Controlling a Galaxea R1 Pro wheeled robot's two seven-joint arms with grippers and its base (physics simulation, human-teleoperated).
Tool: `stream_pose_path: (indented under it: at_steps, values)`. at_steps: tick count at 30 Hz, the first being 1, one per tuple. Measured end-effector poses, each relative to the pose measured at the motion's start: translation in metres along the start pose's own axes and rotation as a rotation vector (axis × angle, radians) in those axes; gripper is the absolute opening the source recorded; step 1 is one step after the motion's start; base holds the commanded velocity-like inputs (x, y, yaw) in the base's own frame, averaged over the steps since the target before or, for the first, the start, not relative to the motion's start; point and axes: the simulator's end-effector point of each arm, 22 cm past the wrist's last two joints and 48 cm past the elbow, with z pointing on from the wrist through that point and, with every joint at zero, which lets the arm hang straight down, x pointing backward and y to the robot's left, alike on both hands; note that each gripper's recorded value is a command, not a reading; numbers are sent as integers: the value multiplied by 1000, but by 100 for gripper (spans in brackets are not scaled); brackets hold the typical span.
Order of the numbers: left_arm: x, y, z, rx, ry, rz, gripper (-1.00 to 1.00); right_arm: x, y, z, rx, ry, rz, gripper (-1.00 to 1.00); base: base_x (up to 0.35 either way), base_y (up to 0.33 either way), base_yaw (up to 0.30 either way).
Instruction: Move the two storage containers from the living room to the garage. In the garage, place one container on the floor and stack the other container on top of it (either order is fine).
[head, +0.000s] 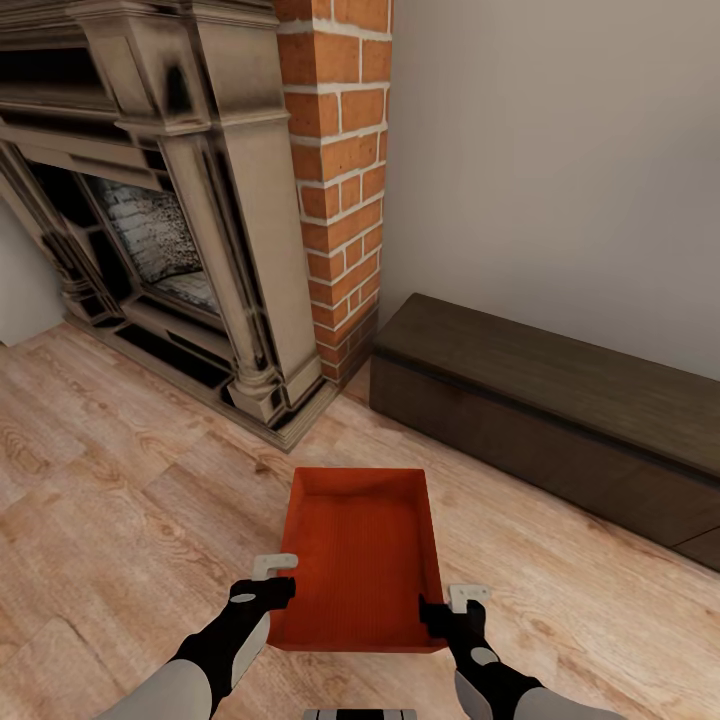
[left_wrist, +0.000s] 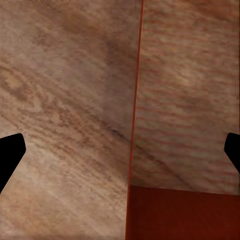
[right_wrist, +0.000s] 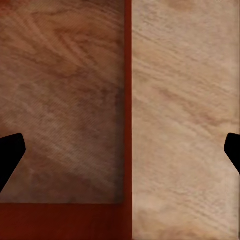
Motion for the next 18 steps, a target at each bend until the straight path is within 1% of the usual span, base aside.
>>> stream_pose_path:
  at_steps: [13, 18]
  values:
    - [0, 0, 0, 0, 1, 1, 100, 0, -3, 0, 2, 0, -5, 100, 0, 0, 0]
    - [8, 0, 9, 0, 2, 1, 100, 9, -3, 7, 2, -1, -5, 100, 0, 0, 0]
